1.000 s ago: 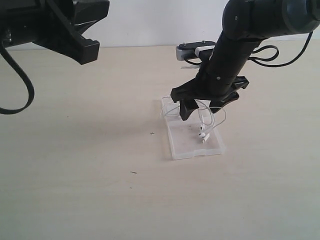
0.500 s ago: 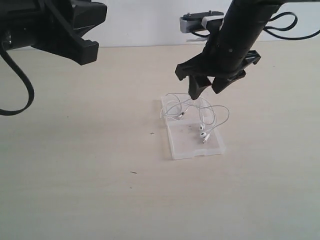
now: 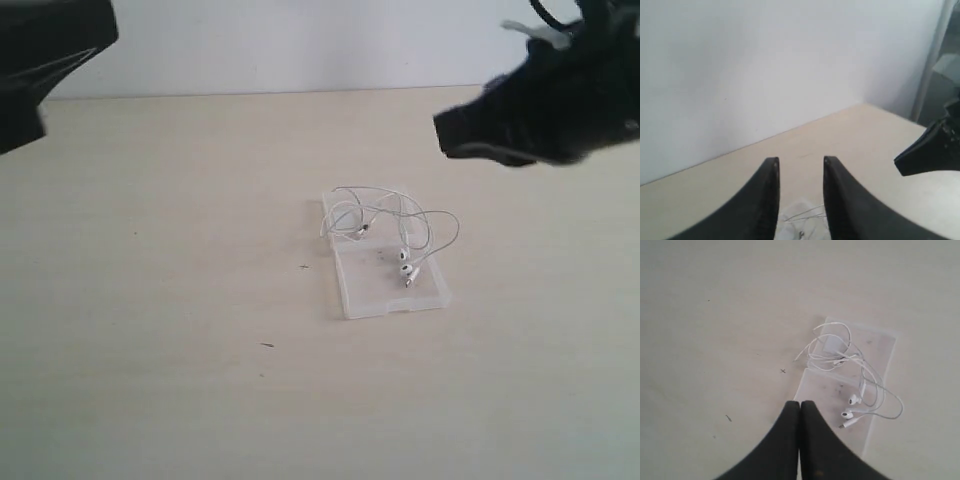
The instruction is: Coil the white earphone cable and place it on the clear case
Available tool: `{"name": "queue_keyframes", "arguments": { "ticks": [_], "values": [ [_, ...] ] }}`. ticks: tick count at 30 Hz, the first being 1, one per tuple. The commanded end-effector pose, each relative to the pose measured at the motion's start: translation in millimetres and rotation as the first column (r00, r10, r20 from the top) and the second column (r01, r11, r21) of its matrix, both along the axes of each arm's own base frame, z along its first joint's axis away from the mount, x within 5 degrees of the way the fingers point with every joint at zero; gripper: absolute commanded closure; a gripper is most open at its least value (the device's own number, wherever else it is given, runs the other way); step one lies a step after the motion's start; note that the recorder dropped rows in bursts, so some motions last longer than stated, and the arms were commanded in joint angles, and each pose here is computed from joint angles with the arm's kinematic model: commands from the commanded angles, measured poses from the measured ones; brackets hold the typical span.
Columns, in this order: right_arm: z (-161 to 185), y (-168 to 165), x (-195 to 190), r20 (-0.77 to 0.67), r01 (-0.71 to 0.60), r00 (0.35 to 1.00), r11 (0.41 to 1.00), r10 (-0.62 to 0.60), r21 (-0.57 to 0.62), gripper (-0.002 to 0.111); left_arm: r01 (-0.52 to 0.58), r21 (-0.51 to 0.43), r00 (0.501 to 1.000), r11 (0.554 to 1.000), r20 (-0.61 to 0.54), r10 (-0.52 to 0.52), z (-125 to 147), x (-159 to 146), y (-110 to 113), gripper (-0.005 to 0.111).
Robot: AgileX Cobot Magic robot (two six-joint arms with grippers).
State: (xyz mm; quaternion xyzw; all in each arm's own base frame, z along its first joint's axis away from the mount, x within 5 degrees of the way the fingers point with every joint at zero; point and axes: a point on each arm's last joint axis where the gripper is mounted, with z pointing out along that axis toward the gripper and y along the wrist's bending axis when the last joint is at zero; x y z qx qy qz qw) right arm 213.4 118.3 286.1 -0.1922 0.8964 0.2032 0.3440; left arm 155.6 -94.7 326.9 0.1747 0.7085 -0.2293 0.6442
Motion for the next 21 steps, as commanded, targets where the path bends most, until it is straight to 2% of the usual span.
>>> {"name": "queue_keyframes", "arguments": {
  "ticks": [1, 8, 12, 14, 17, 21],
  "values": [
    [-13.1, -23.1, -48.4, 0.167, 0.034, 0.985, 0.994, -0.051, 0.106, 0.108, 0.066, -0.115, 0.996, 0.991, 0.067, -0.059, -15.3, -31.6, 11.4, 0.076],
    [-23.6, -45.9, -101.1, 0.311, 0.006, 0.948, 0.984, -0.063, 0.179, 0.108, 0.089, -0.22, 0.996, 0.972, 0.014, -0.088, -53.8, -60.7, 24.9, 0.076],
    [-26.2, -54.6, -124.8, 0.375, -0.025, 0.925, 0.975, -0.061, 0.22, 0.108, 0.185, -0.172, 0.98, 0.968, 0.101, -0.17, -71.1, -77.5, 25.4, 0.076],
    [-26.5, -58.7, -134.6, 0.413, -0.037, 0.908, 0.97, -0.067, 0.239, 0.108, 0.235, -0.203, 0.968, 0.951, 0.141, -0.209, -75.6, -85.2, 25.5, 0.076],
    [-28.8, -62.2, -146.4, 0.44, -0.059, 0.895, 0.96, -0.07, 0.273, 0.108, 0.254, -0.248, 0.965, 0.935, 0.137, -0.225, -80.5, -89.8, 26.6, 0.076],
    [-24.8, -66.2, -157.1, 0.499, -0.086, 0.862, 0.948, -0.084, 0.307, 0.108, 0.219, -0.188, 0.975, 0.957, 0.083, -0.207, -91.9, -88.1, 27.6, 0.076]
  ]
}}
